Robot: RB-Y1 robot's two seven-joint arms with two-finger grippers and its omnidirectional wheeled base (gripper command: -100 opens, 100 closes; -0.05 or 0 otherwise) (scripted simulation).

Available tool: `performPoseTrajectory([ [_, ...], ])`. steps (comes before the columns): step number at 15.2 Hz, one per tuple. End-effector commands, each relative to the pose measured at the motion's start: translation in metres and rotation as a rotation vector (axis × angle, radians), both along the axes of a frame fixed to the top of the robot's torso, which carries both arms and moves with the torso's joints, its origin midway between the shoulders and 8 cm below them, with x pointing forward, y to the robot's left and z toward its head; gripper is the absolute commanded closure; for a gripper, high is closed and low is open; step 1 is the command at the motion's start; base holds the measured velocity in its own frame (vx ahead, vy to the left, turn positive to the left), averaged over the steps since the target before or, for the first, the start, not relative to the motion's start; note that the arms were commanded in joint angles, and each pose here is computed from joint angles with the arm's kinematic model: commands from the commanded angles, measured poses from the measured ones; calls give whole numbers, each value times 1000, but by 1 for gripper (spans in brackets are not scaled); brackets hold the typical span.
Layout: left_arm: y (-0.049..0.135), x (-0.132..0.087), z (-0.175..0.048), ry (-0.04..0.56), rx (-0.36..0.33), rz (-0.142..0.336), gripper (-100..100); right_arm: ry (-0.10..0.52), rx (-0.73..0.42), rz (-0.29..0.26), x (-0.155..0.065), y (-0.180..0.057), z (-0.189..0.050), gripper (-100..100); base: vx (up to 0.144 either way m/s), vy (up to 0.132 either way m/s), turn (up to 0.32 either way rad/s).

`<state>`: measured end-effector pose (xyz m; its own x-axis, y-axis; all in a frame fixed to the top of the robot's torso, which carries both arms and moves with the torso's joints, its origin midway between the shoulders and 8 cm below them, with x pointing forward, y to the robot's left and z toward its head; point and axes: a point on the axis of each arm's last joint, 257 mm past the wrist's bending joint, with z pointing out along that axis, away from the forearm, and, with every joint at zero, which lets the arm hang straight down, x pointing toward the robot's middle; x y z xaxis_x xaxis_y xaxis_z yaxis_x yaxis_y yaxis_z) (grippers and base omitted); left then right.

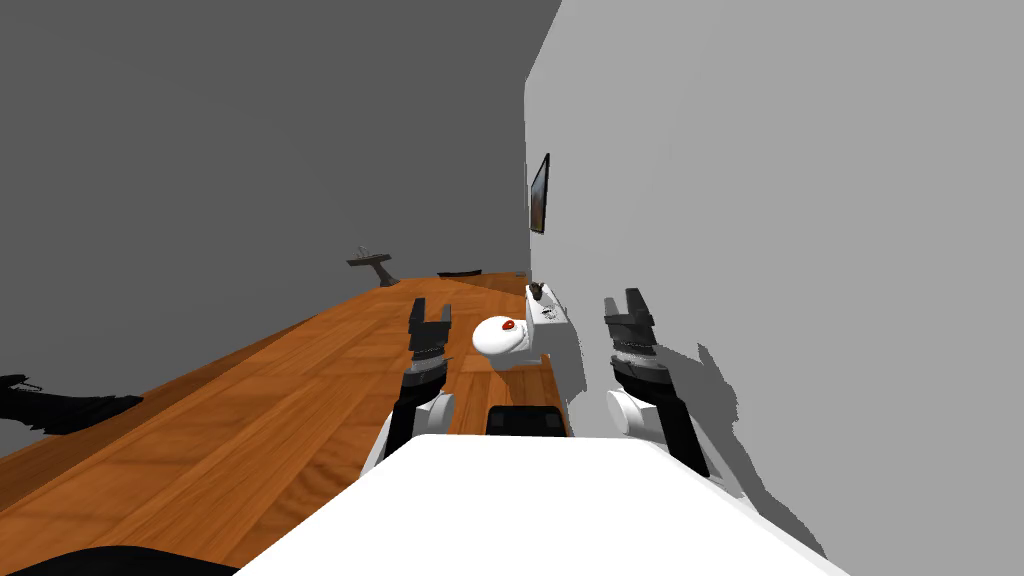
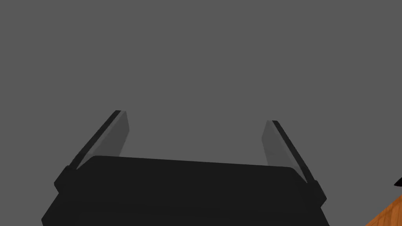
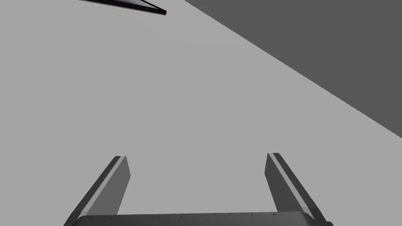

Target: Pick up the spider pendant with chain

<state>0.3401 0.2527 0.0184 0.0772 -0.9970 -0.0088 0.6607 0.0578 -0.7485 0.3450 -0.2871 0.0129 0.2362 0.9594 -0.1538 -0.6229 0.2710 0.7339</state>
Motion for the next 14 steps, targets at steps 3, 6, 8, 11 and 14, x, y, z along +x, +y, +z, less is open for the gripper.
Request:
performPoseTrajectory([
  [3, 0, 0, 0, 0, 0, 0, 0, 61, -115, -15, 12, 3, -17, -100, 16, 42, 9],
  [6, 0, 0, 0, 0, 0, 0, 0, 132, -238, -51, 25, 0, -40, -100, 34, 98, 12],
  [8, 0, 0, 0, 0, 0, 0, 0, 189, -335, -85, 36, -5, -59, -100, 64, 133, 19],
  [11, 0, 0, 0, 0, 0, 0, 0, 252, -443, -126, 46, -13, -82, -100, 72, 159, 17],
  [14, 0, 0, 0, 0, 0, 0, 0, 318, -560, -173, 57, -25, -106, -100, 55, 131, 17],
])
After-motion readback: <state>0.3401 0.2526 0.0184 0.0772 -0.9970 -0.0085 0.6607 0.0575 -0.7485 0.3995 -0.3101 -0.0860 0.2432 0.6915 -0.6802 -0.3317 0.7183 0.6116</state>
